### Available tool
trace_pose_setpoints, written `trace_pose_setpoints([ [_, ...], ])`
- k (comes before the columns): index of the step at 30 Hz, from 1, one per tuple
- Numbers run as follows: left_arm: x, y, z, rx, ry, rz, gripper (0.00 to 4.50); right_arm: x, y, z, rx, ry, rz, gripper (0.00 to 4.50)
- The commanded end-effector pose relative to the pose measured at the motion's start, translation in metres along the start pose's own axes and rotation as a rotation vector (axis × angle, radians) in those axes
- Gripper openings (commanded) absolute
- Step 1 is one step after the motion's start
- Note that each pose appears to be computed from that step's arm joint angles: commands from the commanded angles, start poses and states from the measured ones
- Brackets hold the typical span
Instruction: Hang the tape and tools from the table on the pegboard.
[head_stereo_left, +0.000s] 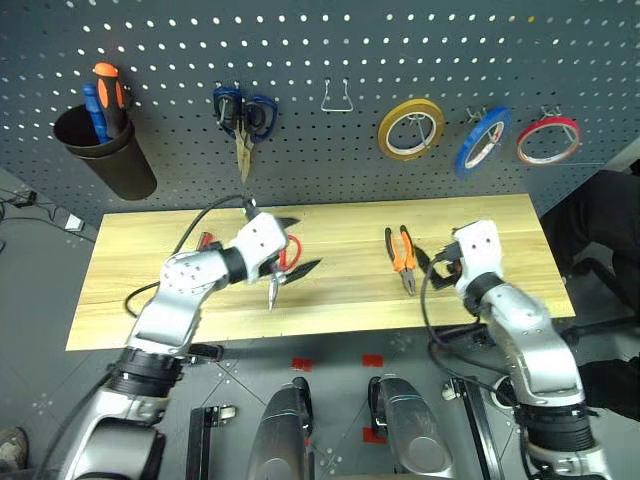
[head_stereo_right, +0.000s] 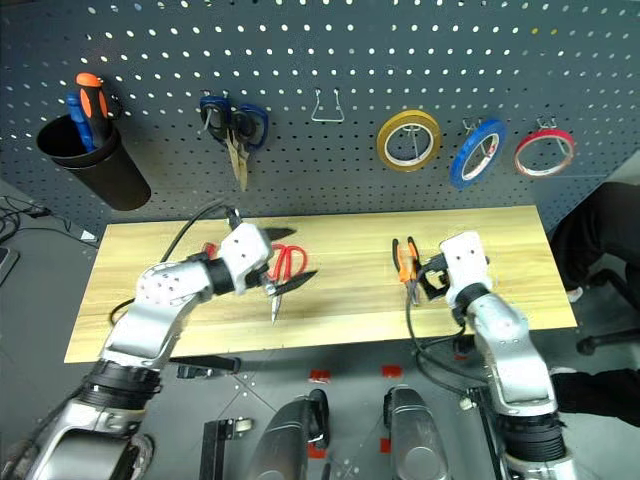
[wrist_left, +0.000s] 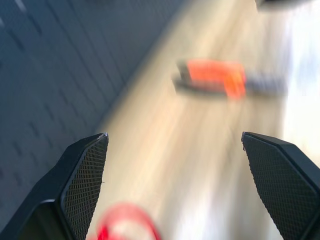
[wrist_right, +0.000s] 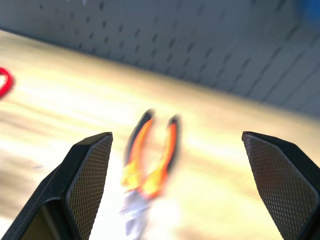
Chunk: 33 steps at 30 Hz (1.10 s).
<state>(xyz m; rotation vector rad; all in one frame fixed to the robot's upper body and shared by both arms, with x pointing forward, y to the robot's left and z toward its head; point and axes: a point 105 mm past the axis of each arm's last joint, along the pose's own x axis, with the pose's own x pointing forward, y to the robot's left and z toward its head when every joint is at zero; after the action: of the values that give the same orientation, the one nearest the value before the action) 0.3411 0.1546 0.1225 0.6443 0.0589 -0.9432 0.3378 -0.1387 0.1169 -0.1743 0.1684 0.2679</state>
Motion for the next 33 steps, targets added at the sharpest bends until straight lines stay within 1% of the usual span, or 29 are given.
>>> trace_pose_setpoints([
  [1, -0.018, 0.004, -0.02, 0.029, 0.084, -0.043, 4.5, 0.012, 0.017, -0.001, 0.092, 0.1, -0.024, 4.46],
  [2, -0.022, 0.007, -0.026, 0.029, 0.108, -0.05, 4.5, 0.017, 0.021, -0.008, 0.105, 0.171, -0.037, 4.46],
  [4, -0.025, 0.015, -0.029, 0.037, 0.122, -0.037, 4.5, 0.03, 0.027, -0.013, 0.108, 0.223, -0.056, 4.46],
  [7, -0.024, 0.02, -0.027, 0.044, 0.116, -0.031, 4.5, 0.048, 0.022, -0.013, 0.081, 0.239, -0.113, 4.46],
  [13, -0.021, 0.017, -0.026, 0.049, 0.108, -0.044, 4.5, 0.073, 0.016, -0.015, 0.054, 0.269, -0.163, 4.46],
  [21, -0.022, 0.016, -0.026, 0.045, 0.107, -0.048, 4.5, 0.082, 0.019, -0.03, 0.09, 0.349, -0.145, 4.46],
  [27, -0.023, 0.016, -0.026, 0.045, 0.108, -0.046, 4.5, 0.084, 0.014, -0.044, 0.102, 0.398, -0.158, 4.46],
  [32, -0.022, 0.015, -0.026, 0.041, 0.102, -0.051, 4.5, 0.087, 0.011, -0.055, 0.149, 0.46, -0.158, 4.46],
  [33, -0.022, 0.015, -0.025, 0.036, 0.097, -0.05, 4.5, 0.087, 0.009, -0.055, 0.15, 0.466, -0.159, 4.28],
])
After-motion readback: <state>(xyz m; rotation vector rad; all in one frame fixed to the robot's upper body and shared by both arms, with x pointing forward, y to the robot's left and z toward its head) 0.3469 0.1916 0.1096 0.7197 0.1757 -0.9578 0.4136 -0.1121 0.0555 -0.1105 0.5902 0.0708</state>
